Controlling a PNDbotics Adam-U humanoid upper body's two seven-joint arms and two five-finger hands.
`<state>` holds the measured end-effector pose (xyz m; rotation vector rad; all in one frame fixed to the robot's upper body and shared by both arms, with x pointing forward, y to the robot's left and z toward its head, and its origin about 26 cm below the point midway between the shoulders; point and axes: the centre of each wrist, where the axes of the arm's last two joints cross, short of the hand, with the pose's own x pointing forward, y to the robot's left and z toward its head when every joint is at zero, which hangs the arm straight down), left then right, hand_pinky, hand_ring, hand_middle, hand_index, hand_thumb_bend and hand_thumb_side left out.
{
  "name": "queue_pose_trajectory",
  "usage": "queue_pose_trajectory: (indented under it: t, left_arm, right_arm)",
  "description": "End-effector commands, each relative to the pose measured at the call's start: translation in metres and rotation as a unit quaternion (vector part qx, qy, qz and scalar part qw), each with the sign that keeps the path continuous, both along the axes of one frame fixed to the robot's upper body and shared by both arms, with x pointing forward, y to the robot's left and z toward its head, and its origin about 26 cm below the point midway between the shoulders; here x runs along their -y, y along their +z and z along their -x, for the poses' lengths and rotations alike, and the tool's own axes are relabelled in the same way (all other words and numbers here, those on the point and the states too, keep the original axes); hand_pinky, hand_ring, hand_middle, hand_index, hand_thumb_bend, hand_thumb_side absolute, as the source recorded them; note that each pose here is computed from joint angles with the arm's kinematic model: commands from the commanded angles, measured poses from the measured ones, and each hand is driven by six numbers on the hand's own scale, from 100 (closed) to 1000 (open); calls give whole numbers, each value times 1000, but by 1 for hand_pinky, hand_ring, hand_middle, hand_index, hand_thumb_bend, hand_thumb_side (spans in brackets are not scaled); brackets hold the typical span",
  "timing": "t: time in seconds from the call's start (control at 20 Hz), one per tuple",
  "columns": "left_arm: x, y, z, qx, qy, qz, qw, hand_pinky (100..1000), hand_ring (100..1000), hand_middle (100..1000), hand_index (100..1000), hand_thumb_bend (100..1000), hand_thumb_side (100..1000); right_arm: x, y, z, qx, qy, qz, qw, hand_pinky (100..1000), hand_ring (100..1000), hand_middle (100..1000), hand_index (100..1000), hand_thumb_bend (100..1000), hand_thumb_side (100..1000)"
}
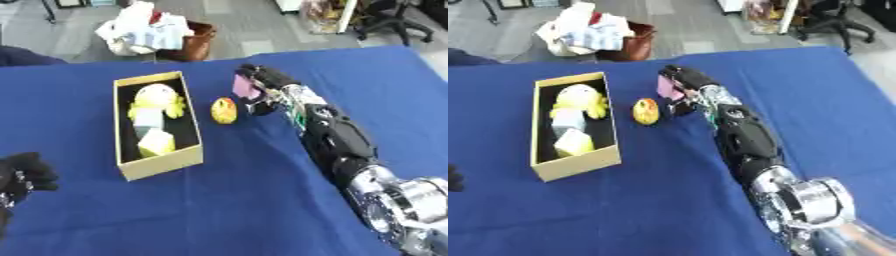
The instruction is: Pick up objects on the table and place them in the box.
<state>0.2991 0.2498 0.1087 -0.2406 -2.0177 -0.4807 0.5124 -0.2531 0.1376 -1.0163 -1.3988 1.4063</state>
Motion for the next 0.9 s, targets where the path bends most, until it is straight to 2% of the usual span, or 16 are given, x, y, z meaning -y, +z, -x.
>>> queue_pose_trajectory:
  t: [0.05,0.1,0.15,0.2,0.25,0.3,0.35,0.45,0.55,0.75,0.9]
  left_arm:
    - [-1,10,0,16,-6,-6,1000,640,657,626,794,100,820]
    - [-1,10,0,16,-6,-6,1000,640,657,626,794,100,821]
    - [-1,10,0,16,-6,-6,1000,640,657,625,794,100,821]
    - [-1,10,0,16,-6,-6,1000,640,657,625,794,100,821]
    - [-1,10,0,16,-6,-6,1000,641,657,625,794,100,822]
    - [-1,10,0,16,-6,-6,1000,641,657,625,794,100,822]
    - [-1,9,0,15,-6,-5,1000,641,657,625,794,100,823]
    - [-2,9,0,15,-5,-5,1000,641,657,625,794,100,823]
    - [-2,9,0,14,-5,-5,1000,641,657,625,794,100,822]
    - [-2,8,1,14,-4,-5,1000,641,657,625,794,100,821]
    - [-2,8,1,13,-4,-4,1000,641,657,625,794,100,820]
  right_arm:
    - [8,9,-2,9,-15,7,1000,773,883,969,1000,100,174]
    - [8,8,-1,12,-15,8,1000,761,872,963,1000,100,174]
    - [7,9,-1,19,-14,7,1000,668,790,905,1000,100,169]
    - [7,9,-1,26,-12,6,1000,636,761,882,1000,100,165]
    - [6,10,-2,35,-8,5,999,559,681,813,962,100,152]
    - [5,12,-2,46,-5,3,999,533,651,786,945,100,147]
    - [5,14,-2,59,-1,0,998,450,566,698,891,100,129]
    - [2,20,-3,94,11,-10,995,398,520,607,852,100,107]
    - [-1,29,-3,130,30,-19,991,387,511,571,841,100,100]
    - [-13,57,-5,185,84,-24,979,396,515,572,850,100,100]
    - [-27,77,-5,204,142,-36,968,413,521,579,861,100,100]
